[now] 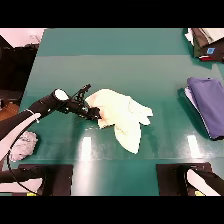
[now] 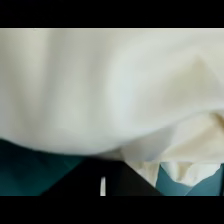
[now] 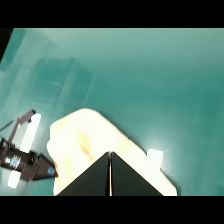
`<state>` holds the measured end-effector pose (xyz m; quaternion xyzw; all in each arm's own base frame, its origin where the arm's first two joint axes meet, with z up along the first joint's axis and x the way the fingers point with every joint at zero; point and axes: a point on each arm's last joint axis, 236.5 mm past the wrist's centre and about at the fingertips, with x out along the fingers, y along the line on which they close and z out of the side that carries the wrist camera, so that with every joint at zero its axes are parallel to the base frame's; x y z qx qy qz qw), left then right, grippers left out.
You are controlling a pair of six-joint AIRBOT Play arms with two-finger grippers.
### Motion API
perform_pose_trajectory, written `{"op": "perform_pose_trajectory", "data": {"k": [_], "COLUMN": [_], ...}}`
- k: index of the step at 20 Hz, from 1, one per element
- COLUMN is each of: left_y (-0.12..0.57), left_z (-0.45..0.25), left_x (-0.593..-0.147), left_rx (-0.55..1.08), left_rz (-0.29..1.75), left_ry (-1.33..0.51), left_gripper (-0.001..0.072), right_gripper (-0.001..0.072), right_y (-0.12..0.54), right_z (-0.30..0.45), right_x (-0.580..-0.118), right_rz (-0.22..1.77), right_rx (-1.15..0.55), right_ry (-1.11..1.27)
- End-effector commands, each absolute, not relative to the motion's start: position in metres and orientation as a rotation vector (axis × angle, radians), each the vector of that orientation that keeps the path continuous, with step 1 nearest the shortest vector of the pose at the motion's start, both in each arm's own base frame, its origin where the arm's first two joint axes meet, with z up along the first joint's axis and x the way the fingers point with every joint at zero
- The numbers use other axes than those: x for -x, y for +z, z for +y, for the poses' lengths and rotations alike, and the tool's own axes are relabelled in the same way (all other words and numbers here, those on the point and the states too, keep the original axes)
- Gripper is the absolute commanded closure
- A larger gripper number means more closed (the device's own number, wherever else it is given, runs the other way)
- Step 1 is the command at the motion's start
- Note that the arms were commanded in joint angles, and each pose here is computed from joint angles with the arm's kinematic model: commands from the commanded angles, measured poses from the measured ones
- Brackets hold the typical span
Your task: Fold the shirts.
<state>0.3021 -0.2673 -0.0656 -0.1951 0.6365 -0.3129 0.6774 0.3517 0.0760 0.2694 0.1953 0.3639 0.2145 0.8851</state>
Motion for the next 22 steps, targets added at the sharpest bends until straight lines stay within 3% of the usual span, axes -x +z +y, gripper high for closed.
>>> {"op": "perform_pose_trajectory", "data": {"k": [1, 3, 5, 6, 8, 11, 15, 19, 20, 22], "left_y": [-0.060, -0.049, -0.036, -0.032, -0.028, -0.028, -0.028, -0.028, -0.028, -0.028], "left_z": [-0.267, -0.264, -0.265, -0.266, -0.267, -0.267, -0.267, -0.267, -0.267, -0.266], "left_x": [-0.298, -0.297, -0.300, -0.302, -0.304, -0.302, -0.302, -0.302, -0.302, -0.298], "left_rx": [0.399, 0.321, 0.300, 0.298, 0.296, 0.294, 0.294, 0.294, 0.294, 0.285], "left_rz": [1.450, 1.458, 1.438, 1.425, 1.415, 1.423, 1.423, 1.424, 1.424, 1.438], "left_ry": [-0.742, -0.781, -0.805, -0.809, -0.813, -0.818, -0.817, -0.818, -0.818, -0.825], "left_gripper": [0.0684, 0.0684, 0.0684, 0.0683, 0.0683, 0.0683, 0.0683, 0.0683, 0.0683, 0.0684], "right_gripper": [0.0692, 0.0677, 0.0237, 0.0221, 0.0268, 0.0268, 0.0271, 0.0286, 0.0375, 0.0648], "right_y": [0.220, 0.161, 0.094, 0.060, 0.001, -0.053, -0.077, -0.094, -0.094, -0.091], "right_z": [0.085, 0.096, 0.117, 0.131, 0.155, 0.178, 0.206, 0.229, 0.235, 0.247], "right_x": [-0.325, -0.298, -0.260, -0.239, -0.203, -0.172, -0.152, -0.154, -0.158, -0.167], "right_rz": [0.925, 1.073, 1.230, 1.309, 1.411, 1.459, 1.512, 1.559, 1.555, 1.543], "right_rx": [-0.444, -0.509, -0.570, -0.595, -0.591, -0.624, -0.689, -0.604, -0.577, -0.533], "right_ry": [0.472, 0.474, 0.489, 0.503, 0.506, 0.460, 0.473, 0.492, 0.510, 0.554]}}
